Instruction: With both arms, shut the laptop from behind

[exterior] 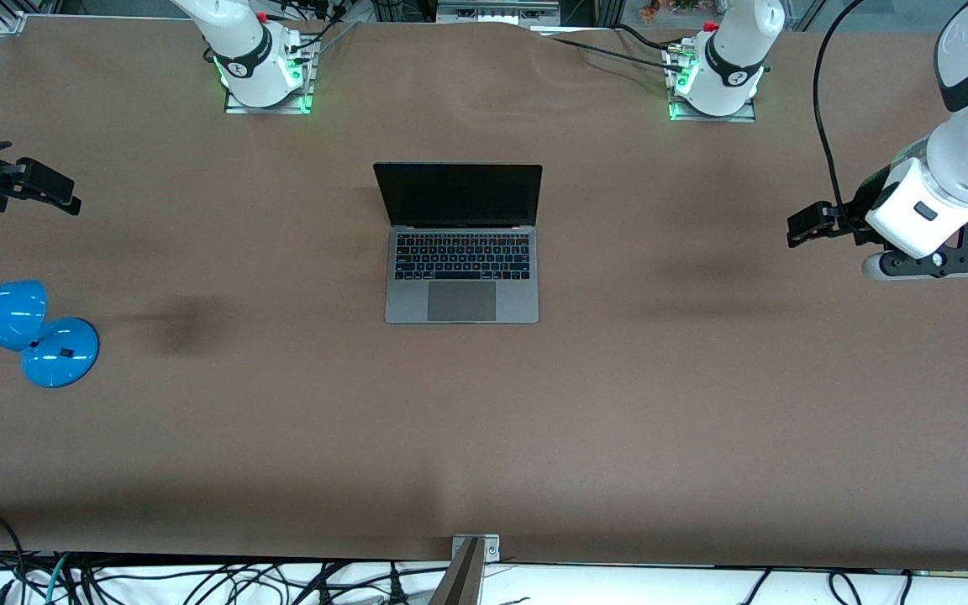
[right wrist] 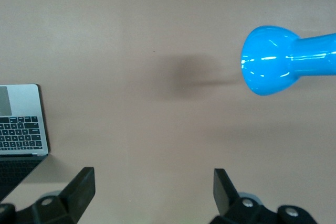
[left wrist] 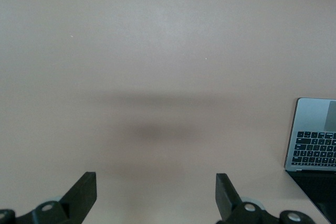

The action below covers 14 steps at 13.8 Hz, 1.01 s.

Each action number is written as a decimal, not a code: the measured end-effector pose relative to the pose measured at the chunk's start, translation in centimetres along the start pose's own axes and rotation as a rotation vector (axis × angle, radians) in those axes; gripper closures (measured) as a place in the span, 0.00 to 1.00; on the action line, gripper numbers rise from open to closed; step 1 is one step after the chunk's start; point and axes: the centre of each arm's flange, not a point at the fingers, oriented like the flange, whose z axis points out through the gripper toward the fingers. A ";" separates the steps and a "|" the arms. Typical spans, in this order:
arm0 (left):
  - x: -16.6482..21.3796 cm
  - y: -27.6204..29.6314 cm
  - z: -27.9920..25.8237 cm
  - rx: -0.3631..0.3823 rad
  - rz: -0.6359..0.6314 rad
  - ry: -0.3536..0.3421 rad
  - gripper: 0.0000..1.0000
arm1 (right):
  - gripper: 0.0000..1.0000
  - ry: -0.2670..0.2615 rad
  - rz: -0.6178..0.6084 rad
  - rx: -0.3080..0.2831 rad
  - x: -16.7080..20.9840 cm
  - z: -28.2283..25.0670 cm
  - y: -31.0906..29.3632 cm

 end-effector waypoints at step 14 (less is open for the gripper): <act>-0.3 1.0 1.1 0.006 0.019 -0.022 0.00 | 0.00 0.000 0.004 0.004 0.0 0.0 0.2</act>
